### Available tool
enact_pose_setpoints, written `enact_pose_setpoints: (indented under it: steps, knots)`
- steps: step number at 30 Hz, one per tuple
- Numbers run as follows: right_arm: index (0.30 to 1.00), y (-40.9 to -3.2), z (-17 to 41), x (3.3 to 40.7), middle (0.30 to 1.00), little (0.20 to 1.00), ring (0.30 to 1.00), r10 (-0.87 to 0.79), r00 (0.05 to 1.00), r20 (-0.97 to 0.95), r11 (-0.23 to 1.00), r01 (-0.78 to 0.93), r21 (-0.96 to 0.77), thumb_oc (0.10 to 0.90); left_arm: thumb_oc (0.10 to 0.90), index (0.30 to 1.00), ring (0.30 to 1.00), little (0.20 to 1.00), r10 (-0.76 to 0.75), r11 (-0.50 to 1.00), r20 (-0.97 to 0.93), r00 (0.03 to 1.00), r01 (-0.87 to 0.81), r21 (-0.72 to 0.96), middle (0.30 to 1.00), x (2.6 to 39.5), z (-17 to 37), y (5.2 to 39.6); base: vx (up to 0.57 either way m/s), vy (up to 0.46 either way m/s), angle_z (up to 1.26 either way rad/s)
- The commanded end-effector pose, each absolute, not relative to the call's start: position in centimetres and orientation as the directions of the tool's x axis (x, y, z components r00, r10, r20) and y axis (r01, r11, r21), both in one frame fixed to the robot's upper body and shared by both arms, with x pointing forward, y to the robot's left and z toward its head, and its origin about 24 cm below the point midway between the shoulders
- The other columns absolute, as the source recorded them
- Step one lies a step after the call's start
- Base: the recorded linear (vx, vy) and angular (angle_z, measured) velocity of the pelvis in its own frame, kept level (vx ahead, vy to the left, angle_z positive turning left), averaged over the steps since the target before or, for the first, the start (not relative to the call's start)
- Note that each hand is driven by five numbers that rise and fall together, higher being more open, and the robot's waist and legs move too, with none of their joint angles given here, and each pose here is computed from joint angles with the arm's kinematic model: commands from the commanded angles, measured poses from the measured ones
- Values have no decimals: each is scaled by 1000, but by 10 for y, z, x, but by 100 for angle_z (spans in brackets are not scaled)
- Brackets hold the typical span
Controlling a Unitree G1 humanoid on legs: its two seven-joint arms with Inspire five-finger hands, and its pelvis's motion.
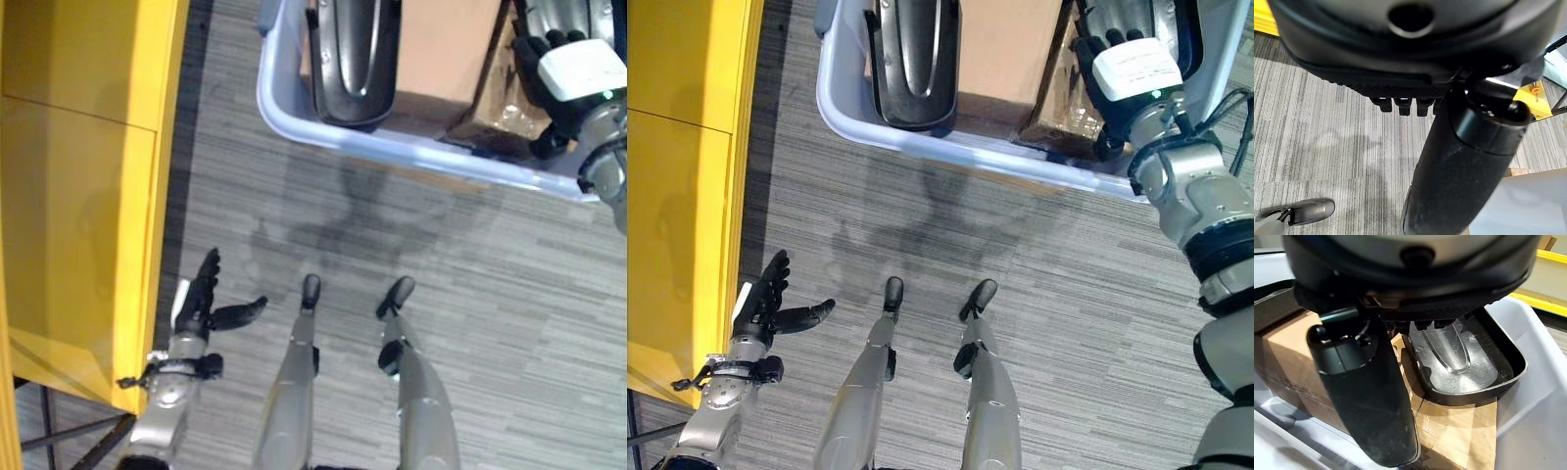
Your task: Move parts from the plastic box to the shelf.
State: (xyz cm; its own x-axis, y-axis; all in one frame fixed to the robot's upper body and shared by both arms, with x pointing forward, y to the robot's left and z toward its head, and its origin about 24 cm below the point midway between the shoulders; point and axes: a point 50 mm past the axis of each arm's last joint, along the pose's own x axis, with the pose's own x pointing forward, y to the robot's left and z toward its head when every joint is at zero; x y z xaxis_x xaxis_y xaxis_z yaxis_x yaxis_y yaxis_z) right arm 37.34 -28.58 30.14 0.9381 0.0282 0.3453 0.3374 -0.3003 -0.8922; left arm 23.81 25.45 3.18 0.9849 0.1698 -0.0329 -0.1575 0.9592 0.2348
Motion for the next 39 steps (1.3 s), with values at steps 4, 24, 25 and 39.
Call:
enact_pose_setpoints:
  steps: [4,24,25,39]
  knots:
    - [1000,-312,376,335,1000,1000,1000,-9,813,582,-376,536,-756,900,900,1000,1000,1000,167,956,107,980,-187,226,1000,235,60,261,0,0,0]
    - [1000,-242,381,319,1000,1000,1000,179,638,749,489,603,-630,900,900,1000,1000,1000,215,953,96,972,-231,198,1000,228,59,270,0,0,0]
    - [1000,-240,381,319,1000,1000,1000,181,630,755,527,586,-615,900,900,1000,1000,1000,218,953,95,971,-233,195,1000,229,59,271,0,0,0]
    - [1000,-268,379,313,1000,1000,1000,131,671,730,385,644,-661,900,900,1000,1000,1000,223,947,110,969,-242,211,1000,226,62,275,0,0,0]
